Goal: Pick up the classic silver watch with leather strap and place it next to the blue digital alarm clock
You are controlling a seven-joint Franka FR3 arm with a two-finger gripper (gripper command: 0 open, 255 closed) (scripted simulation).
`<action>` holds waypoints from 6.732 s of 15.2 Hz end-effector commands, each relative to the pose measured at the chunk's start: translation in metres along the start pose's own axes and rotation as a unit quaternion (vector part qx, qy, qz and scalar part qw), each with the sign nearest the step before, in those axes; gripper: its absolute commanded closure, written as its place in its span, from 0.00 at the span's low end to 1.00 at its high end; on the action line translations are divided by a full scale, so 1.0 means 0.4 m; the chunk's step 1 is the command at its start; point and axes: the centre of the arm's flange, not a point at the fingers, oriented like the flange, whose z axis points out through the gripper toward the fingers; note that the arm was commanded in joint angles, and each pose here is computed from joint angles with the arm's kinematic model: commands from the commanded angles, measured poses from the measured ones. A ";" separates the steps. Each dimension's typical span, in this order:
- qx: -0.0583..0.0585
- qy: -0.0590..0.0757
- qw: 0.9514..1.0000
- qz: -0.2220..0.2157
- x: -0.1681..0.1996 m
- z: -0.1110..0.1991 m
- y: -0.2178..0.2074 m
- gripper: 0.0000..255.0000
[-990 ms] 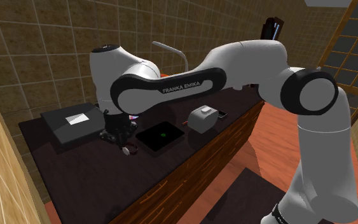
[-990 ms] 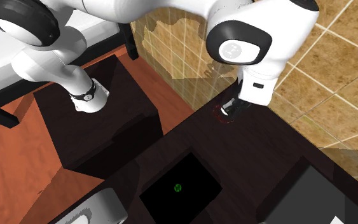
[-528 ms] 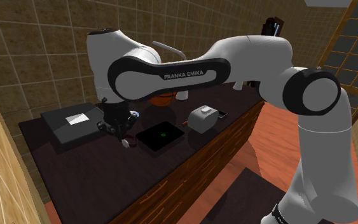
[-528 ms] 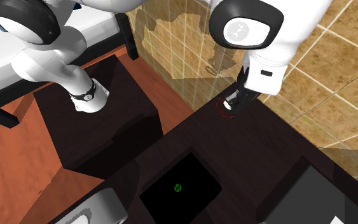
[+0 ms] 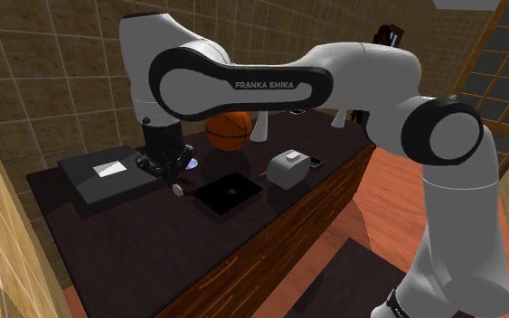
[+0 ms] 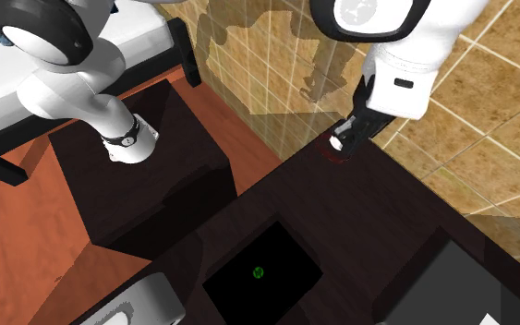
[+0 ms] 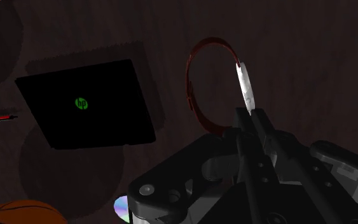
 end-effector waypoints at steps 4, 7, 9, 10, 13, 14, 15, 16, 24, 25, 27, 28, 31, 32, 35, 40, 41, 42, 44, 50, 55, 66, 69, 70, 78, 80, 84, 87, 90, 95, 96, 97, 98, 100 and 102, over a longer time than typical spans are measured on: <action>0.000 0.000 1.000 0.000 0.003 -0.054 0.005 1.00; 0.000 0.000 1.000 0.000 0.047 -0.043 0.094 1.00; 0.000 0.000 1.000 0.000 0.075 -0.035 0.153 1.00; 0.000 0.000 1.000 0.000 0.090 -0.031 0.182 1.00; 0.000 0.000 1.000 0.000 0.133 -0.020 0.270 1.00; 0.000 0.000 1.000 0.000 0.147 -0.016 0.300 1.00; 0.000 0.000 1.000 0.000 0.161 -0.012 0.329 1.00; 0.000 0.000 1.000 0.000 0.176 -0.008 0.359 1.00; 0.000 0.000 1.000 0.000 0.291 0.022 0.595 1.00; 0.000 0.000 1.000 0.000 0.305 0.026 0.624 1.00; 0.000 0.000 1.000 0.000 0.334 0.034 0.683 1.00; 0.000 0.000 1.000 0.000 0.348 0.038 0.713 1.00; 0.000 0.000 1.000 0.000 0.391 0.049 0.801 1.00; 0.000 0.000 1.000 0.000 0.405 0.053 0.830 1.00; 0.000 0.000 1.000 0.000 0.448 0.065 0.919 1.00; 0.000 0.000 1.000 0.000 0.520 0.084 1.066 1.00; 0.000 0.000 1.000 0.000 0.535 0.088 1.096 1.00; 0.000 0.000 1.000 0.000 0.549 0.091 1.125 1.00; 0.000 0.000 1.000 0.000 0.565 0.109 1.160 1.00; 0.000 0.000 1.000 0.000 0.560 0.188 1.153 1.00; 0.000 0.000 1.000 0.000 0.555 0.253 1.147 1.00; 0.000 0.000 1.000 0.000 0.544 0.397 1.133 1.00; 0.000 0.000 1.000 0.000 0.541 0.437 1.130 1.00; 0.000 0.000 1.000 0.000 0.540 0.450 1.128 1.00; 0.000 0.000 1.000 0.000 0.532 0.555 1.119 1.00; 0.000 0.000 1.000 0.000 0.530 0.576 1.117 1.00; 0.000 0.000 1.000 0.000 0.530 0.576 1.117 1.00; 0.000 0.000 1.000 0.000 0.530 0.576 1.117 1.00; 0.000 0.000 1.000 0.000 0.530 0.576 1.117 0.00; 0.000 0.000 1.000 0.000 0.530 0.510 1.117 0.00; 0.000 0.000 1.000 0.000 0.530 0.477 1.116 0.00; 0.000 0.000 1.000 0.000 0.530 0.451 1.116 0.00; 0.000 0.000 1.000 0.000 0.530 0.451 1.116 0.00; 0.000 0.000 1.000 0.000 0.530 0.451 1.116 0.00; 0.000 0.000 1.000 0.000 0.530 0.451 1.116 0.00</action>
